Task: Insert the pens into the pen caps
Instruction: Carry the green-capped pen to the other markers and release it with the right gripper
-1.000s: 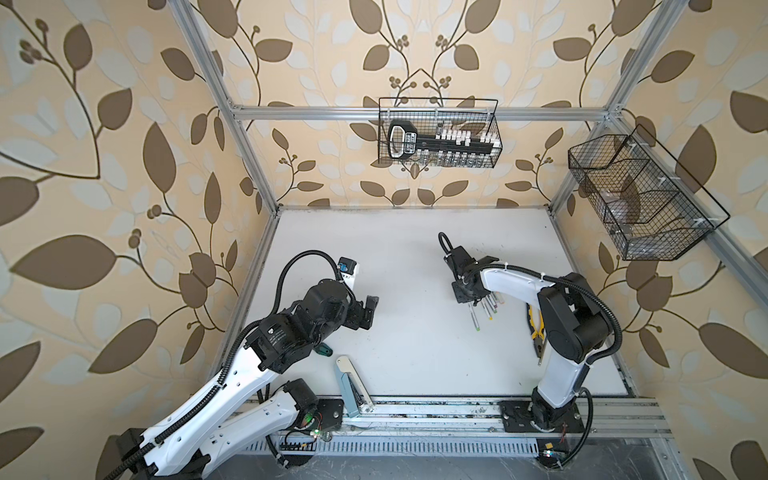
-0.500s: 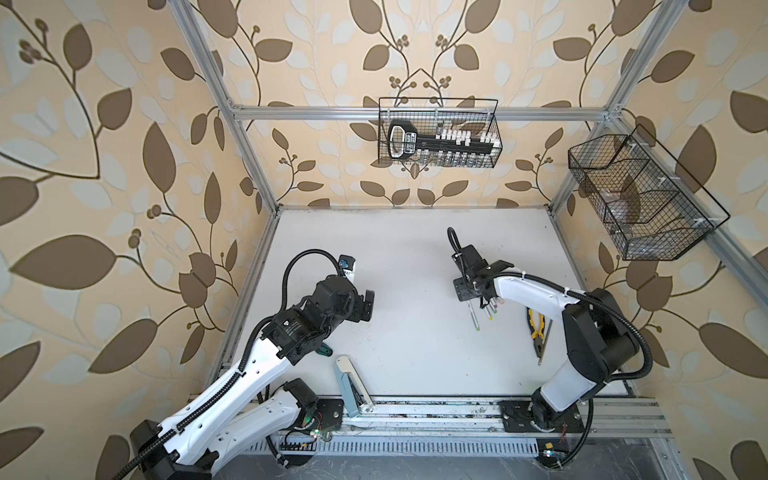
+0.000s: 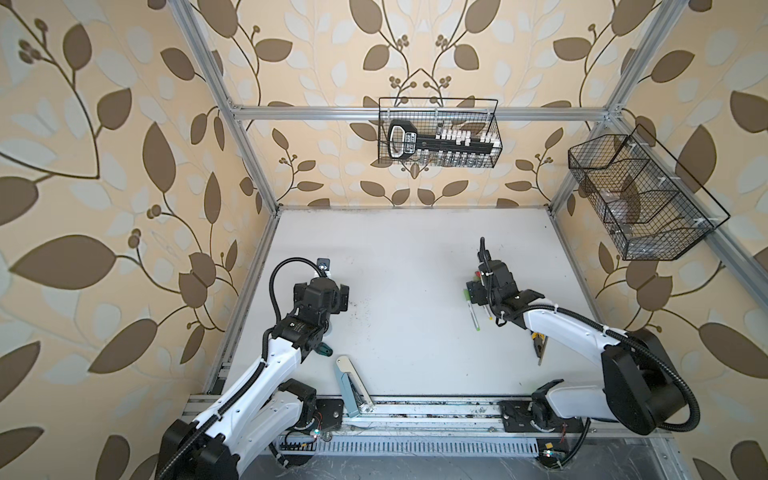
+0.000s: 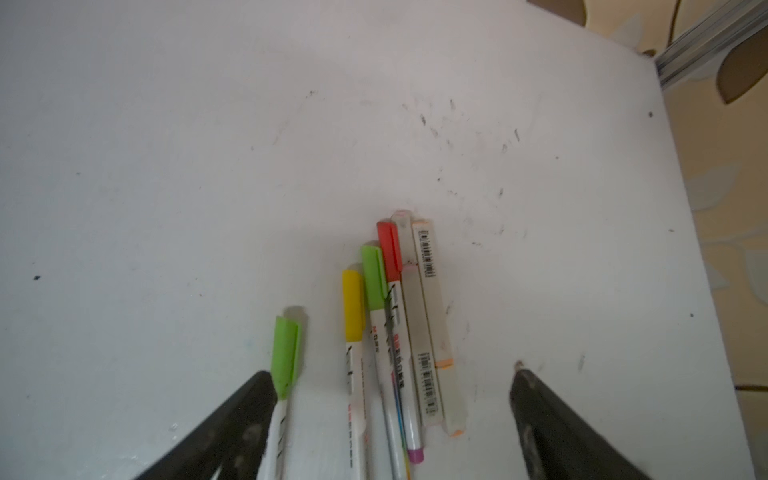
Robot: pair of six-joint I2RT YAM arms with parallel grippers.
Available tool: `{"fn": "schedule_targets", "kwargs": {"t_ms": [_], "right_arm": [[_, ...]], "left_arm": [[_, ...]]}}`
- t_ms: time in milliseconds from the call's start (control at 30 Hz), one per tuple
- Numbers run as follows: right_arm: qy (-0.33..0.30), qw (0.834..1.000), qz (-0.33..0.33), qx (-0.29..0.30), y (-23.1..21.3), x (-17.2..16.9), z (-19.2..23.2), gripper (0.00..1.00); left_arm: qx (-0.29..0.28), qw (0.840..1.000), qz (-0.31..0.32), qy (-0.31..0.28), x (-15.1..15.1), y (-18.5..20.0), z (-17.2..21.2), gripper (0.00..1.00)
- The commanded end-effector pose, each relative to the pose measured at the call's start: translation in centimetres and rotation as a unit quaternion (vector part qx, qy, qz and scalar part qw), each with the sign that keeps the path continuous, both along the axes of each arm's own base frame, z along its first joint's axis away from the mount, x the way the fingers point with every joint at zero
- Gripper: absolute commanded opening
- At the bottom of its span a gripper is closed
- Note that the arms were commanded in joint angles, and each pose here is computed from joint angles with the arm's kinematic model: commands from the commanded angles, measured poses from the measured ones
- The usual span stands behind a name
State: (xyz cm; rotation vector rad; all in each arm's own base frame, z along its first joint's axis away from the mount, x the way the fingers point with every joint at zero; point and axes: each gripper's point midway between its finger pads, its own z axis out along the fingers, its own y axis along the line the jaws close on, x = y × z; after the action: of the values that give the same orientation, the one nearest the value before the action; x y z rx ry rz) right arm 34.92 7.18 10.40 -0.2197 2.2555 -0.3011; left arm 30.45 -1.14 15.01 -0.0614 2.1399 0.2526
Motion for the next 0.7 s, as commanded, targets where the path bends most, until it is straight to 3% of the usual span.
{"fn": "schedule_targets", "kwargs": {"t_ms": [0, 67, 133, 267, 333, 533, 667], "right_arm": [[-0.102, 0.995, -0.006, -0.007, -1.2, 0.8, 2.6, 0.90], [-0.125, 0.992, -0.004, 0.011, -1.8, 0.3, 2.2, 0.91], [-0.147, 0.989, -0.007, 0.018, -2.4, 0.0, 2.1, 1.00], [-0.210, 0.977, -0.004, 0.030, -2.7, -0.1, 3.5, 1.00], [-0.205, 0.979, -0.007, 0.016, -3.1, 0.0, 2.8, 1.00], [-0.226, 0.974, -0.017, -0.001, -4.0, -0.4, 3.1, 1.00], [-0.273, 0.962, -0.006, 0.007, -4.8, -1.2, 3.6, 1.00]], "left_arm": [[-0.012, 0.999, 0.036, -0.029, 1.5, 2.1, -0.6, 0.99], [-0.028, 0.996, 0.077, -0.046, 2.1, 3.9, -1.0, 0.99], [-0.043, 0.994, 0.085, -0.055, 2.6, 4.6, -1.5, 0.99], [-0.029, 0.995, 0.088, -0.041, 3.4, 5.0, -3.7, 0.99], [-0.026, 0.994, 0.096, -0.043, 3.6, 5.3, -4.6, 0.99], [-0.044, 0.993, 0.087, -0.061, 4.9, 4.8, -4.4, 0.99], [-0.033, 0.990, 0.090, -0.099, 5.0, 5.3, -3.6, 0.99]]}}
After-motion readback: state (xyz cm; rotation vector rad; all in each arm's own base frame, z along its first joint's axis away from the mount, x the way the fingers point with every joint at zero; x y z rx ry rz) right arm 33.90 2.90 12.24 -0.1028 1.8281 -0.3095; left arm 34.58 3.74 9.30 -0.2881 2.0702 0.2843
